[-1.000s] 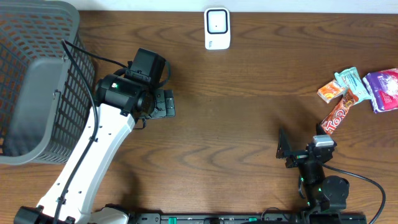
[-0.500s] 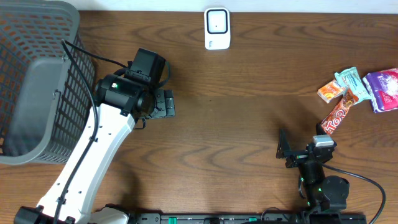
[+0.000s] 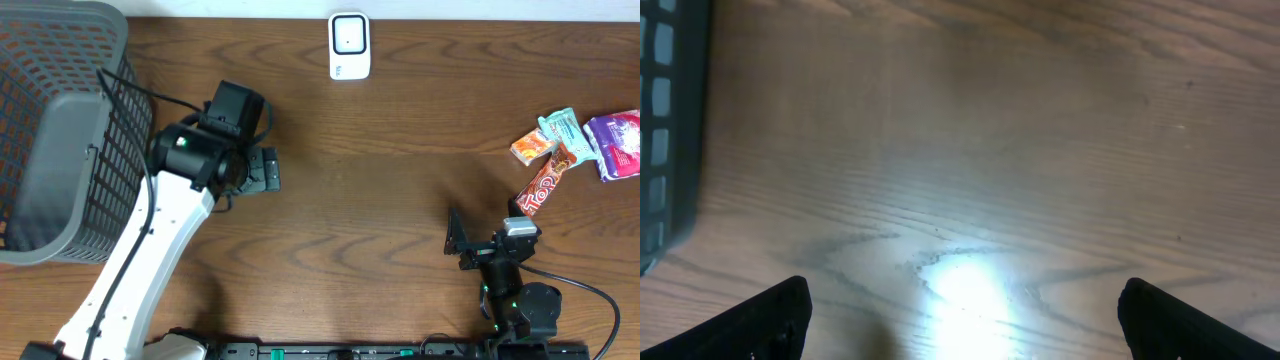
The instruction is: Scan the item barcode
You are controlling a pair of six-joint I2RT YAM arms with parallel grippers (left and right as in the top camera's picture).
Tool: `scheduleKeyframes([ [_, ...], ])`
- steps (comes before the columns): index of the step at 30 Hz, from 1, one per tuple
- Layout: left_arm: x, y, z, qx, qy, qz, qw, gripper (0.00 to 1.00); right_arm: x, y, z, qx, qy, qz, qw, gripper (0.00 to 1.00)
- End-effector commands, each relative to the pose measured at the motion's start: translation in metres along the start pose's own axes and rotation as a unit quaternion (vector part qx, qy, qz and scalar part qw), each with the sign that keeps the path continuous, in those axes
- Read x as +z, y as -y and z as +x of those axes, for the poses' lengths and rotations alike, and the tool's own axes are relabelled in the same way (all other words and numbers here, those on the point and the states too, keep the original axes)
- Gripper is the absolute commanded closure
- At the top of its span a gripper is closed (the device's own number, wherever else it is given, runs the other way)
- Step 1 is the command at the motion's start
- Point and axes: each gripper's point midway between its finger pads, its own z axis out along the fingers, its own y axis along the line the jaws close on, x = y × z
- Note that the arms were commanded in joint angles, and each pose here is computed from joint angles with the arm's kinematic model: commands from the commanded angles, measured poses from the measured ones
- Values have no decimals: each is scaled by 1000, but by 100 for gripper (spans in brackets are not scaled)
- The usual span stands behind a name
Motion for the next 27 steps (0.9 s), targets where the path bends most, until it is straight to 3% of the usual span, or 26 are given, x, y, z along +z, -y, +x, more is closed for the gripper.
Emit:
scheduleKeyframes([
  [1, -2, -6, 24, 6, -11, 14, 1000, 2, 0, -2, 0, 5, 1, -5, 1000, 1],
  [7, 30, -18, 58, 50, 24, 31, 998, 2, 0, -2, 0, 5, 1, -5, 1000, 1],
  [14, 60, -20, 83, 52, 117, 120, 985, 2, 0, -2, 0, 5, 1, -5, 1000, 1],
  [27, 65, -42, 70, 1, 362, 167, 917, 2, 0, -2, 0, 5, 1, -5, 1000, 1],
])
